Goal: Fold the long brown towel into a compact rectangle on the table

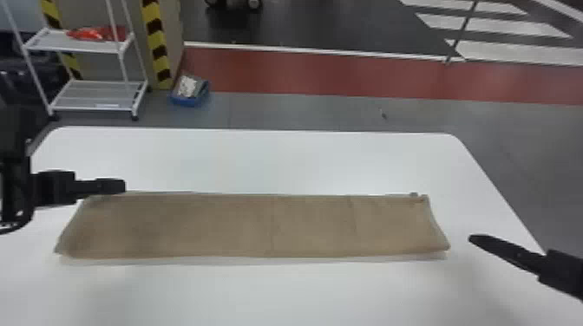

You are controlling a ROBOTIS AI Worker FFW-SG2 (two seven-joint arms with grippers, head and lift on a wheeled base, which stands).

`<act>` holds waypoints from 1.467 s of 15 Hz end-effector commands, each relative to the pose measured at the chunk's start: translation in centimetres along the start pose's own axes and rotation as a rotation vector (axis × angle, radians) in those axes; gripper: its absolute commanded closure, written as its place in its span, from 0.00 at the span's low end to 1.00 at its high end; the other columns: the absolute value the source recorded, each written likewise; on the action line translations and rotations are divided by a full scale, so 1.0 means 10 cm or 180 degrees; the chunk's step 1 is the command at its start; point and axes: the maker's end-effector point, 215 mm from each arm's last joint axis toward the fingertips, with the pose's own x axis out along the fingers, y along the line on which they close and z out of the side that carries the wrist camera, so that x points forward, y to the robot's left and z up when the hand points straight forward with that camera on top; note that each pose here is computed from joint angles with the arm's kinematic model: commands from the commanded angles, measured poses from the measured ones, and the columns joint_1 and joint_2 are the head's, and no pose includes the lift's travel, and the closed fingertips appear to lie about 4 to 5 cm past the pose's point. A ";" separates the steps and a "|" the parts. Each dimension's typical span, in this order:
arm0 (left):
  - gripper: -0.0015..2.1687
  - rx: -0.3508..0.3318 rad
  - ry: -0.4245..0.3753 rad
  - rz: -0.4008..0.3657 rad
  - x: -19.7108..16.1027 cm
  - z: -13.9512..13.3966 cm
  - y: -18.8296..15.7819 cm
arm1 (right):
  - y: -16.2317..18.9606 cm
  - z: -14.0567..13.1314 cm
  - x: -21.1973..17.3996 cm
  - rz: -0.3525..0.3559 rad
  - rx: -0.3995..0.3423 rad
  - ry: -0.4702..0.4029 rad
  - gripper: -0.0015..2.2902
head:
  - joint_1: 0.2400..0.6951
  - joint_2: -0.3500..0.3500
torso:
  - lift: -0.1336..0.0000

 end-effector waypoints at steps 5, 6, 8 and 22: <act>0.10 -0.0041 0.0186 0.0101 0.02 -0.20 0.25 | -0.01 0.05 0.04 0.0010 -0.0021 0.0000 0.10 | 1.00 0.34 | 0.08; 0.10 -0.0055 0.0216 0.0109 0.03 -0.24 0.28 | 0.01 0.05 0.06 0.0023 -0.0024 0.0006 0.10 | 1.00 0.35 | 0.08; 0.10 -0.0080 0.0249 0.0119 0.04 -0.28 0.32 | 0.02 0.04 0.06 0.0025 -0.0025 0.0010 0.10 | 1.00 0.36 | 0.08; 0.11 -0.0150 0.0227 0.0164 0.05 -0.27 0.47 | 0.03 0.02 0.10 0.0014 -0.0033 0.0029 0.10 | 1.00 0.39 | 0.08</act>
